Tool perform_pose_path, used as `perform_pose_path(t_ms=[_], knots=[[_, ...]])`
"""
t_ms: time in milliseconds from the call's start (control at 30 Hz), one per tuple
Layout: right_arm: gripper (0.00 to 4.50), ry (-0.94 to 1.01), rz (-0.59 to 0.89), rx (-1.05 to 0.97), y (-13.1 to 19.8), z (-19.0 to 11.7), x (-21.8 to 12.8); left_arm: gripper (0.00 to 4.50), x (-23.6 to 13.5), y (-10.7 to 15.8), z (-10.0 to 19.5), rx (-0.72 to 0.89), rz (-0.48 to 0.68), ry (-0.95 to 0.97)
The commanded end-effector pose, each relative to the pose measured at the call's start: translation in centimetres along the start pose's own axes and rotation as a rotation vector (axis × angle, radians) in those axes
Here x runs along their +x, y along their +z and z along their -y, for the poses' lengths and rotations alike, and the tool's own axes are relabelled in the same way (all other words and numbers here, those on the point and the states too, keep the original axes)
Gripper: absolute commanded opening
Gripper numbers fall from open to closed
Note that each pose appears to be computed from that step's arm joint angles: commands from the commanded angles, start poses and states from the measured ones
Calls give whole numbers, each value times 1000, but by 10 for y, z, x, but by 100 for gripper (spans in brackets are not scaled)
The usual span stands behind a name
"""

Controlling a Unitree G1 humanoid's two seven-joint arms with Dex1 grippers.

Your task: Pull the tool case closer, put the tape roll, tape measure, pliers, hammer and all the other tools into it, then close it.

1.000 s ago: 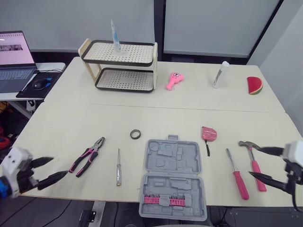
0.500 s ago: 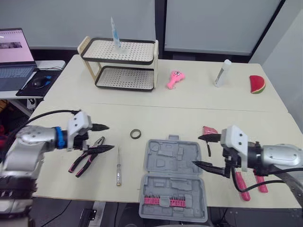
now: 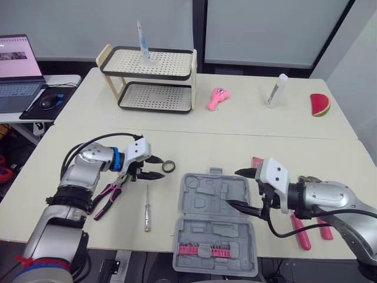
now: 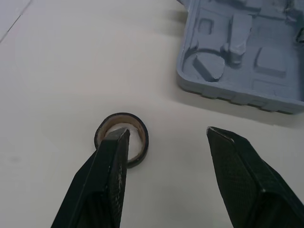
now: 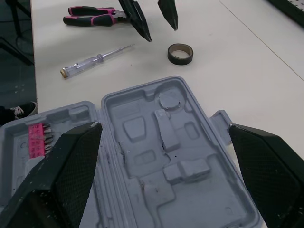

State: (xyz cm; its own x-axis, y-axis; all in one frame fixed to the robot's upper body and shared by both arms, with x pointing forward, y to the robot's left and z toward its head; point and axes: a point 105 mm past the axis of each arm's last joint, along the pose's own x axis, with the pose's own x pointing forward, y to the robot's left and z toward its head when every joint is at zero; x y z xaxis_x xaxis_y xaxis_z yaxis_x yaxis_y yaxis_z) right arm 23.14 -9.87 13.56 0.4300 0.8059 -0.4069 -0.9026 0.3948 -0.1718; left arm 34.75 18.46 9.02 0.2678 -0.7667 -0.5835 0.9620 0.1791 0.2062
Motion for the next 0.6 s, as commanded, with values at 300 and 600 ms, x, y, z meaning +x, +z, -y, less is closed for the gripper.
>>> perform_pose_path(t_ms=[300, 600], knots=[[450, 2, 15, -23, 8, -7, 0, 263, 22, -9, -12, 31, -66, 30], [450, -1, 7, -19, 6, -9, -2, 180, 34, -14, -10, 51, -99, 34]])
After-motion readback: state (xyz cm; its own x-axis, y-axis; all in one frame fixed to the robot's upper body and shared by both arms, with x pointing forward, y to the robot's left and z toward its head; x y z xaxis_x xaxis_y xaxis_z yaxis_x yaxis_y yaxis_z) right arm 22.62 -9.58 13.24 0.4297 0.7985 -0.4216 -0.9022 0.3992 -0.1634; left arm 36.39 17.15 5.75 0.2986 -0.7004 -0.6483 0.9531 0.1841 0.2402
